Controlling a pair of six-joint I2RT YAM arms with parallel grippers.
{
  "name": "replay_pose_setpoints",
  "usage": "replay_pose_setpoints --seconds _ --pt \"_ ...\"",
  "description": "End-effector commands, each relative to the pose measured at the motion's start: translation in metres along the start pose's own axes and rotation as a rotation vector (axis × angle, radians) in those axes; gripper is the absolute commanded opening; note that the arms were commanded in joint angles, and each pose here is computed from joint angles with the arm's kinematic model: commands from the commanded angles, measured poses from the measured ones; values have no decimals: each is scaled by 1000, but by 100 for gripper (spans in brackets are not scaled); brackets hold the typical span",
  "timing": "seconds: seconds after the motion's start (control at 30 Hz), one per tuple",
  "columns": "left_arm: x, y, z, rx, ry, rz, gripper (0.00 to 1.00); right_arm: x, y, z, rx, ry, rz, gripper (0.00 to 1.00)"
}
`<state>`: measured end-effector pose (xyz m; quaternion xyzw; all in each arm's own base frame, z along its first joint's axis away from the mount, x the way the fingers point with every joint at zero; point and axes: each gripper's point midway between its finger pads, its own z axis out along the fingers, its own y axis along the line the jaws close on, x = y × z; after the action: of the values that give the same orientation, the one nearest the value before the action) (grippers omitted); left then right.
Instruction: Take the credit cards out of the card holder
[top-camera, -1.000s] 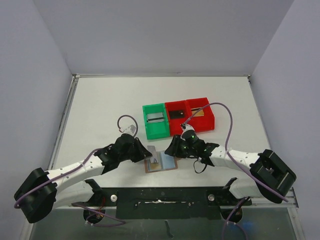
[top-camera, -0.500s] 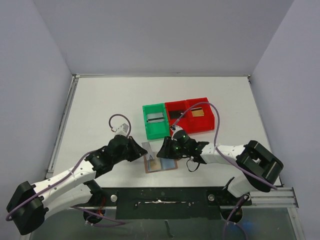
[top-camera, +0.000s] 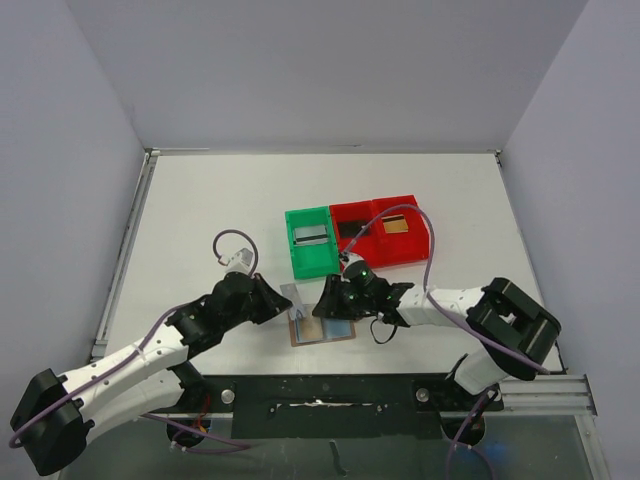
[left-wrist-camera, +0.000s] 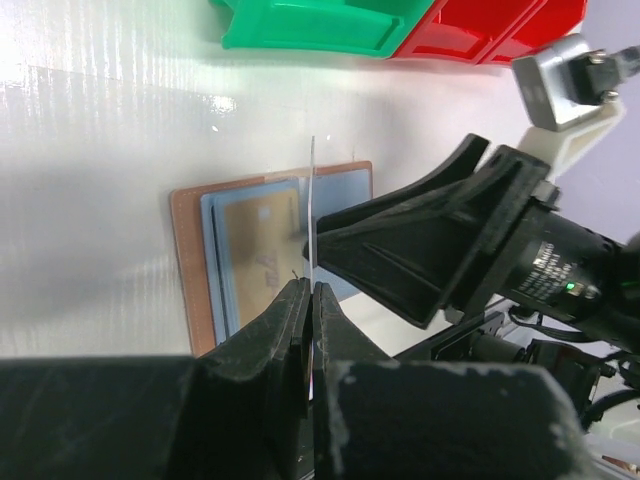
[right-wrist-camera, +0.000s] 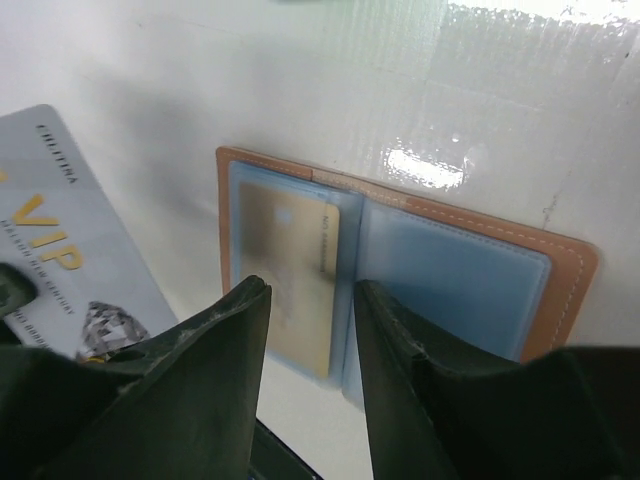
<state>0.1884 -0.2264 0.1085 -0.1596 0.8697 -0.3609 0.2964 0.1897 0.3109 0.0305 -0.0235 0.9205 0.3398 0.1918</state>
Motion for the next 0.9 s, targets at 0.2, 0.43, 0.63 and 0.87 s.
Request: replay_pose_setpoints --seconds 0.2,0.43,0.63,0.87 --pt "-11 -32 -1 140 -34 15 0 -60 20 -57 -81 -276 -6 57" --pt "-13 -57 -6 270 -33 64 0 -97 -3 -115 -204 -530 34 69" --pt "-15 -82 -17 419 -38 95 0 -110 -9 -154 -276 -706 5 84" --pt "-18 -93 -24 530 -16 46 0 -111 -12 -156 -301 -598 157 98"
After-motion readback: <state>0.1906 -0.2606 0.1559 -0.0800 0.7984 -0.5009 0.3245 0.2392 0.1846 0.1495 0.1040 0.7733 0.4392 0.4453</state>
